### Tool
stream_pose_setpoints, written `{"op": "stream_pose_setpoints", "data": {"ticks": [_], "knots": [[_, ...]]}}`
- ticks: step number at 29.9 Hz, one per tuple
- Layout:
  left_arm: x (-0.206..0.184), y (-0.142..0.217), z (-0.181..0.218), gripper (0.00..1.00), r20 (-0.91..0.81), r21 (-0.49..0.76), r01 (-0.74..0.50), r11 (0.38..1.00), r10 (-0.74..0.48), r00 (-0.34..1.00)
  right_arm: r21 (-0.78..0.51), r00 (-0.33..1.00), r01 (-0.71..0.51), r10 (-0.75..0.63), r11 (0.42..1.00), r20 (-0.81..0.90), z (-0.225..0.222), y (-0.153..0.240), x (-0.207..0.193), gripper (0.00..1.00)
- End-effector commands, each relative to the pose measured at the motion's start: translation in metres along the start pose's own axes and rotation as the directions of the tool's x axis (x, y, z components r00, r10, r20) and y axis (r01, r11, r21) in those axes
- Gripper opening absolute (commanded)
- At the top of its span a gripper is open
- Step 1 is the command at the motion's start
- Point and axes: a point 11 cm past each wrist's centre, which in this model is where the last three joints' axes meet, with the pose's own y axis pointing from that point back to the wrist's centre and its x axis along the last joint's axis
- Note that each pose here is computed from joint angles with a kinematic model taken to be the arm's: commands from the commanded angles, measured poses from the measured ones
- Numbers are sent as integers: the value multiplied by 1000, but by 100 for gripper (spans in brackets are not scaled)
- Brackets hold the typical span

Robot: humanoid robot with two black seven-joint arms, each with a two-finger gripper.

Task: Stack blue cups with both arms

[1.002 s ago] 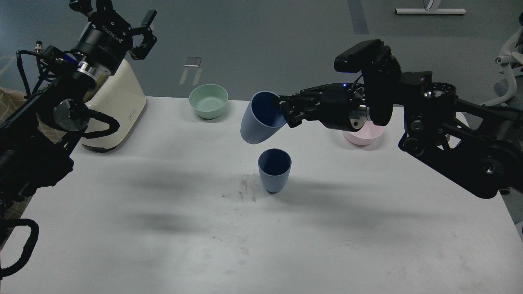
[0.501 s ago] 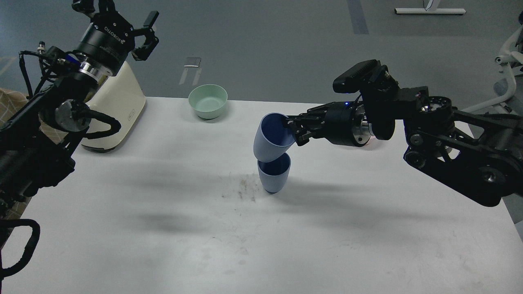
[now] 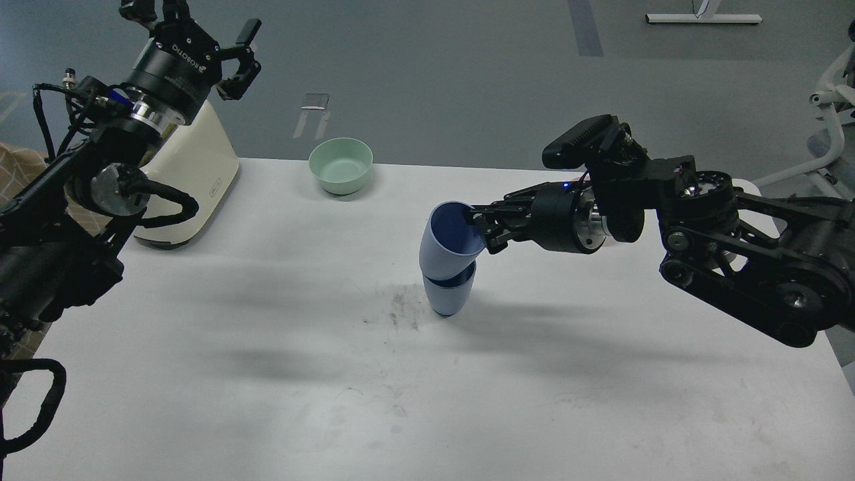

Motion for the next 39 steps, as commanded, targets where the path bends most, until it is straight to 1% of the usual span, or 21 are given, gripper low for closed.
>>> {"op": "stream_pose_setpoints", "data": {"ticks": [1,12,15,18,23,39], "knots": [[0,0,0,98,0,0,0,1000,0,1000,-10,1000,13,-13,1000,5,4,2,-6,0],[-2,-1,-4,98,-7,3,2,1000,-2,1000,-12,1000,20,-20,1000,10,5,1,-10,0],[-2,-1,-4,98,-7,3,2,1000,-2,1000,-13,1000,22,-22,1000,13,6,1,-11,6],[-2,-1,-4,98,-7,3,2,1000,-2,1000,-14,1000,22,-22,1000,17,6,1,-12,15],[-3,-1,-4,98,-7,4,3,1000,-3,1000,-13,1000,22,-22,1000,17,6,0,-12,21],[-3,-1,-6,98,-7,8,5,1000,-4,1000,-15,999,24,-24,1000,30,8,1,-16,22]]}}
